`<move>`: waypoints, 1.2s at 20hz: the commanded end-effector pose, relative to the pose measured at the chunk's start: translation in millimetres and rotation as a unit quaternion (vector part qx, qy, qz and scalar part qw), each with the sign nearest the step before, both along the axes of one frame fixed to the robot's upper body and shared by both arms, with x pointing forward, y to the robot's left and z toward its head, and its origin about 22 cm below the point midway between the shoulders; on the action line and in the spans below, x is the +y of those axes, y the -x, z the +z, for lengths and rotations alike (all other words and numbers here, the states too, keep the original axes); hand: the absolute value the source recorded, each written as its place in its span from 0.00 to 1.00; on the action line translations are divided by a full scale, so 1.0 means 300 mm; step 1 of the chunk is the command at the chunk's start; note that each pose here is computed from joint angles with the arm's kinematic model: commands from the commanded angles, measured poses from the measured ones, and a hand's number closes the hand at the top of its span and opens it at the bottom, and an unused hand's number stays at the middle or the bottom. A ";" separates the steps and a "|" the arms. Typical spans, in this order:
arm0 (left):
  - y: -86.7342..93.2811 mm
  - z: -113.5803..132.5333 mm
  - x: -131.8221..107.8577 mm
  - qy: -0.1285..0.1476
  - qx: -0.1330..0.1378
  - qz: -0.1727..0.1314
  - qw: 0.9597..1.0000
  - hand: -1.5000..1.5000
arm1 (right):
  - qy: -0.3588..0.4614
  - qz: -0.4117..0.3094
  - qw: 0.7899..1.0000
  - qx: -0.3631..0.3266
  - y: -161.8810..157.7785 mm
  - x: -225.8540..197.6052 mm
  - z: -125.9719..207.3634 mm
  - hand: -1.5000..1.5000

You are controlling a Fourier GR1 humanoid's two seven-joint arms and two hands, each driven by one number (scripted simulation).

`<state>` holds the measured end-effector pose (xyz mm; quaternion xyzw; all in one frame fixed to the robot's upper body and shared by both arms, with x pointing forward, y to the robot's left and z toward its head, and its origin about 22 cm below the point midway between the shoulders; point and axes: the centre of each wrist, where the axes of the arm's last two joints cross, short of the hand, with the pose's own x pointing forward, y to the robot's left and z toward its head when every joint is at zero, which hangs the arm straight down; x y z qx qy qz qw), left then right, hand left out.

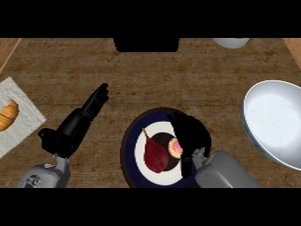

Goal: Pick the cupcake from the plate and place it in the bowl

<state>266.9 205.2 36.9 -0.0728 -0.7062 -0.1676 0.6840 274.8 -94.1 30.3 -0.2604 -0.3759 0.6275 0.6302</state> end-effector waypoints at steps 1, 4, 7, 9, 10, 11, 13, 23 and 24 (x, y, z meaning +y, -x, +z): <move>-0.004 -0.019 -0.017 0.003 -0.007 -0.001 1.000 0.50 | -0.014 -0.002 1.000 -0.011 -0.036 -0.034 -0.046 0.00; 0.012 0.000 -0.009 0.007 0.006 -0.007 1.000 0.50 | -0.033 0.044 0.998 -0.017 0.002 0.000 -0.075 1.00; 0.018 -0.064 -0.013 0.007 -0.005 -0.002 1.000 0.50 | -0.035 0.049 0.996 -0.060 -0.051 -0.006 -0.097 1.00; 0.032 -0.035 0.001 0.004 -0.006 -0.002 1.000 0.50 | -0.046 0.041 0.996 -0.066 -0.033 0.035 -0.057 1.00; -0.011 -0.039 0.002 -0.003 -0.006 -0.001 1.000 0.50 | -0.043 0.042 0.996 -0.069 -0.043 -0.004 -0.070 1.00; 0.005 0.017 0.045 0.004 -0.008 -0.006 1.000 0.50 | -0.036 0.034 0.997 -0.063 -0.042 0.051 -0.057 1.00; 0.004 -0.021 -0.040 0.007 0.001 -0.001 1.000 0.50 | -0.051 0.035 0.995 -0.082 -0.027 0.007 -0.057 1.00; 0.041 -0.022 0.050 0.006 0.001 -0.003 1.000 0.50 | 0.016 -0.243 0.963 -0.114 -0.142 -0.006 0.040 1.00; 0.039 0.014 -0.019 0.008 -0.004 -0.010 1.000 0.50 | 0.041 -0.250 0.958 -0.136 -0.141 0.050 0.045 1.00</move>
